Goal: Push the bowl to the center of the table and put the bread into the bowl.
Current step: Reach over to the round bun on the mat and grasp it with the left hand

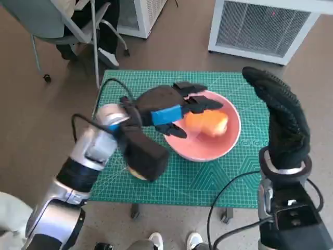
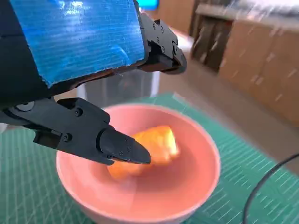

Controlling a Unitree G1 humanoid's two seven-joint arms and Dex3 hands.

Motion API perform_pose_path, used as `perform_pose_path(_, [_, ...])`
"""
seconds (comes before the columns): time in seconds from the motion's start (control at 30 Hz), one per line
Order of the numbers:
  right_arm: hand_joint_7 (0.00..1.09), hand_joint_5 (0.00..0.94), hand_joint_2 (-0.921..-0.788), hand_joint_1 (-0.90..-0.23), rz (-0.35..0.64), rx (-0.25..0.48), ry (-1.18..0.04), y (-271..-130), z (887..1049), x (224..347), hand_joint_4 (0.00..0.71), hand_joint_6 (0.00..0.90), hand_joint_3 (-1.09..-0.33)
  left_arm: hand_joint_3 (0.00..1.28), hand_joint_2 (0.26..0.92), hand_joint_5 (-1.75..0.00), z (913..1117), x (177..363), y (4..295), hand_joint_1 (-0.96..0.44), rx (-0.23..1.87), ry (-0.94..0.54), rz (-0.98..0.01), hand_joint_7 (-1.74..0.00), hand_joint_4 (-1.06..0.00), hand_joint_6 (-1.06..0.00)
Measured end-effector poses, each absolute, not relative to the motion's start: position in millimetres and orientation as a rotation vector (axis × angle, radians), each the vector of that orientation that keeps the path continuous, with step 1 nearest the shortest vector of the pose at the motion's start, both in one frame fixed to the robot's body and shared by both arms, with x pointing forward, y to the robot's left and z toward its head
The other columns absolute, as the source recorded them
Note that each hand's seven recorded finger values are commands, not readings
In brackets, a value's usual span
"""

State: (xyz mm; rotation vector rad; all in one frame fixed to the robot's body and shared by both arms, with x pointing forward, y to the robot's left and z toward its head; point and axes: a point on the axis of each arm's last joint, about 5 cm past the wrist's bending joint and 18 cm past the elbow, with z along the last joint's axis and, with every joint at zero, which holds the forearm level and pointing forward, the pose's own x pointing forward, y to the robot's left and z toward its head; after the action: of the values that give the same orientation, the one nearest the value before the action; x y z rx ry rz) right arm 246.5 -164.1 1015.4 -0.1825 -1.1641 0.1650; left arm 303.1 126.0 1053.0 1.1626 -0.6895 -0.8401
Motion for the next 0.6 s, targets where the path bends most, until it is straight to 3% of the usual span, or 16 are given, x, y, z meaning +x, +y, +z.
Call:
perform_pose_path(0.33, [0.78, 0.006, -0.921, -0.398, 0.162, -0.182, -1.147, -164.9, 1012.6, 243.8, 0.443, 0.066, -0.543, 0.00, 0.824, -0.10, 1056, 276.5, 179, -0.23, 1.118, -0.776, -0.724, -0.14, -0.39, -0.55])
perform_pose_path(0.6, [0.79, 0.005, -0.921, -0.396, 0.160, -0.174, -1.145, -165.4, 1012.3, 243.3, 0.442, 0.065, -0.544, 0.00, 0.814, -0.11, 1055, 256.5, 211, -0.21, 1.144, -0.723, -0.687, -0.18, -0.44, -0.58])
